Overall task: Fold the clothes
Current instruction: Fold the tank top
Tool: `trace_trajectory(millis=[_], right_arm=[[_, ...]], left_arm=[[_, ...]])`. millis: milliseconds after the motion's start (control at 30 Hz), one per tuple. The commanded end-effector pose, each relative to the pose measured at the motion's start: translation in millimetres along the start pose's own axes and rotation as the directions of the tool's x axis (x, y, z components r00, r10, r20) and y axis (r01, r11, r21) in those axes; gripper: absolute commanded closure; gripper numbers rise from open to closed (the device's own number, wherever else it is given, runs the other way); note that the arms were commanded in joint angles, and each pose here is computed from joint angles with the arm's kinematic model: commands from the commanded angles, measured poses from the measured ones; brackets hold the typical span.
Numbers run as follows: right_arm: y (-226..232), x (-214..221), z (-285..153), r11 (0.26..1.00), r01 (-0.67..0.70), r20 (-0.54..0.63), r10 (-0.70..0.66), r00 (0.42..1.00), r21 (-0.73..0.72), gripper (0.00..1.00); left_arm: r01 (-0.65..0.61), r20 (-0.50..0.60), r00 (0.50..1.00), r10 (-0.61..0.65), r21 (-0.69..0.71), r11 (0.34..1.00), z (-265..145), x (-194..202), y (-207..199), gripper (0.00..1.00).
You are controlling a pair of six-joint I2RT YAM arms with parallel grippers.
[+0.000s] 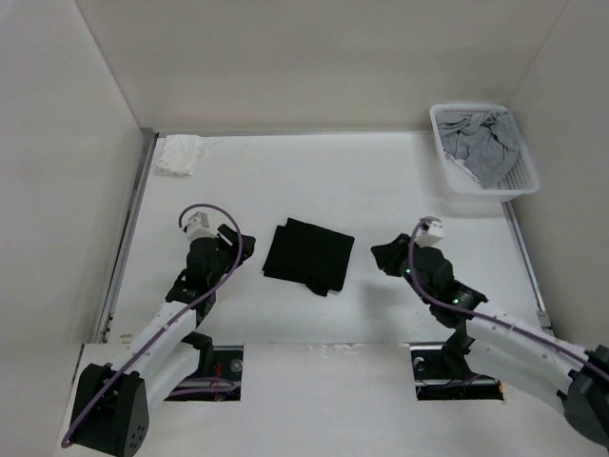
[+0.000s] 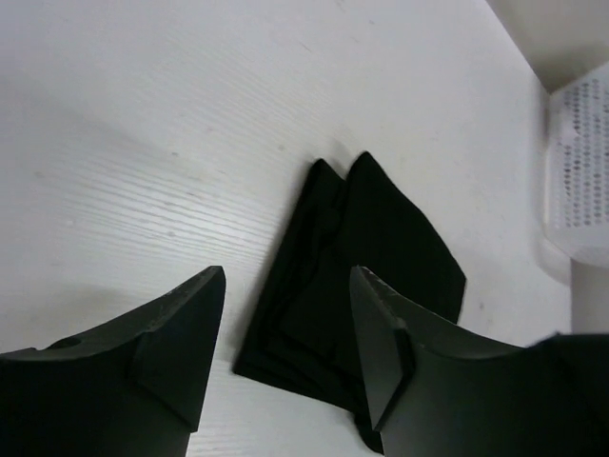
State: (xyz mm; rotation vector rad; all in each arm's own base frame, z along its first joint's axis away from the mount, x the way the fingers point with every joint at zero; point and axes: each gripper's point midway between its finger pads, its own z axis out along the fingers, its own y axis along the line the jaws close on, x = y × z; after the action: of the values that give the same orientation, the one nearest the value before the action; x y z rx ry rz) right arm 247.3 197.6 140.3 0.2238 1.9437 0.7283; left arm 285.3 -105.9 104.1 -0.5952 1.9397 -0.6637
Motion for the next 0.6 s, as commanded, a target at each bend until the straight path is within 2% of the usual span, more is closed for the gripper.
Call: trace_trajectory(millis=[0,100,167,333,567], right_arm=[[-37.6,-42.7,-4.1,0.993,-0.092,0.191,0.077,0.979,0.073,0.65],[-68.1,-60.6,-3.0,0.979,-0.142,0.249,0.103,0.963,0.143,0.46],[-74.9,-67.0,0.7,0.976,-0.157,0.254,0.115,0.960,0.153,0.39],[-88.3,-59.2,11.4,0.974,-0.157,0.273,0.108,0.956,0.163,0.34],[-93.6,-51.8,13.8,0.975,-0.164,0.277,0.117,0.954,0.151,0.32]], left_arm=[[-0.024,0.029,0.999,0.026,-0.068,0.997,-0.9,-12.6,17.3,0.45],[-0.014,0.031,0.999,0.017,-0.102,0.995,-0.3,-14.4,27.4,0.39],[-0.013,0.034,0.999,0.018,-0.117,0.993,0.5,-18.1,30.1,0.36],[0.000,0.033,0.999,0.004,-0.127,0.992,3.6,-21.4,28.6,0.34],[0.006,0.015,1.000,-0.004,-0.122,0.992,8.4,-17.7,25.7,0.32]])
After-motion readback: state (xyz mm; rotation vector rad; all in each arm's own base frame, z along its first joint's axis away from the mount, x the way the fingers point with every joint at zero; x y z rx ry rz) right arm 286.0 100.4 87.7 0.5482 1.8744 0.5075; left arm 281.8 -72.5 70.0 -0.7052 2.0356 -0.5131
